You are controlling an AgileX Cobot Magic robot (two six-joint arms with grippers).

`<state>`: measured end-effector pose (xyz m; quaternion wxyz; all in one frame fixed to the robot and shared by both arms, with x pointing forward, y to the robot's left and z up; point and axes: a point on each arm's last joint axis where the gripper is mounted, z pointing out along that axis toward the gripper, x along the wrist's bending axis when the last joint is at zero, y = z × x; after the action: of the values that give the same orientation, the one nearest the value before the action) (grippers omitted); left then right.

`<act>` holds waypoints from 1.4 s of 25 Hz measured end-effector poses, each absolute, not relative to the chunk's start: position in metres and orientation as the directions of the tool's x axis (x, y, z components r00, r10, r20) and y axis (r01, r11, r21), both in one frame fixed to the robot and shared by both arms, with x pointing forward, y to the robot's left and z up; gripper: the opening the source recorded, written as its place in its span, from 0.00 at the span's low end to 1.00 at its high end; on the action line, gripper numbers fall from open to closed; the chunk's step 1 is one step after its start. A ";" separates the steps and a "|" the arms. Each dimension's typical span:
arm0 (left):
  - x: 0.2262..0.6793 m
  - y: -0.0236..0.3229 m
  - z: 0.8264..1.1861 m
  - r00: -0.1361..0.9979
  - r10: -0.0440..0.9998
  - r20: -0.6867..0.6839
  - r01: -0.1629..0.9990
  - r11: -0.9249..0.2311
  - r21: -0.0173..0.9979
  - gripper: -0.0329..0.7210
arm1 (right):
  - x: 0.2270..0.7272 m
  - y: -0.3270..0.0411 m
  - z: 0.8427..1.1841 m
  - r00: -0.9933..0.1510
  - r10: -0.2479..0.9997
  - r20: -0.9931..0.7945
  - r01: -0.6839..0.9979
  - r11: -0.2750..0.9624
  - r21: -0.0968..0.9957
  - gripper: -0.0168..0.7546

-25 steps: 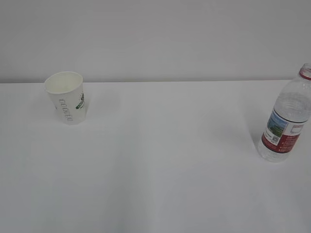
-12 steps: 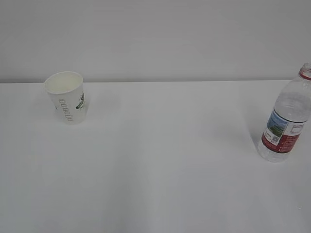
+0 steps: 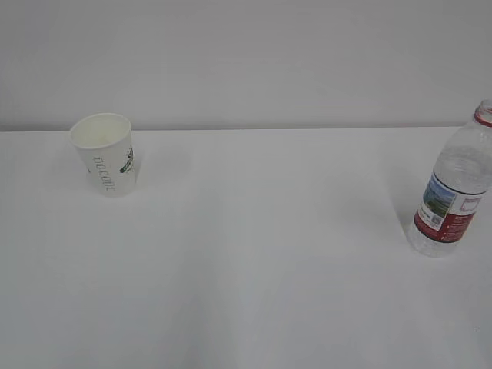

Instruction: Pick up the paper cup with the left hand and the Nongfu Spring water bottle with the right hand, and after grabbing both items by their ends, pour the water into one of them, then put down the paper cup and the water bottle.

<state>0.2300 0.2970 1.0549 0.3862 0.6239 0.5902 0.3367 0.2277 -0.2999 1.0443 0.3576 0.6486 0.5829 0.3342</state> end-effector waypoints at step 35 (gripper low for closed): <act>0.285 0.296 1.090 0.064 0.997 -0.041 0.348 0.016 0.937 0.78 | 0.265 -0.300 1.089 0.083 0.996 0.042 0.443 -0.074 0.893 0.78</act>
<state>0.2852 0.2961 1.0905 0.4283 0.5903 0.5699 0.3787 0.2651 -0.3002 1.0893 0.3745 0.6334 0.5680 0.3689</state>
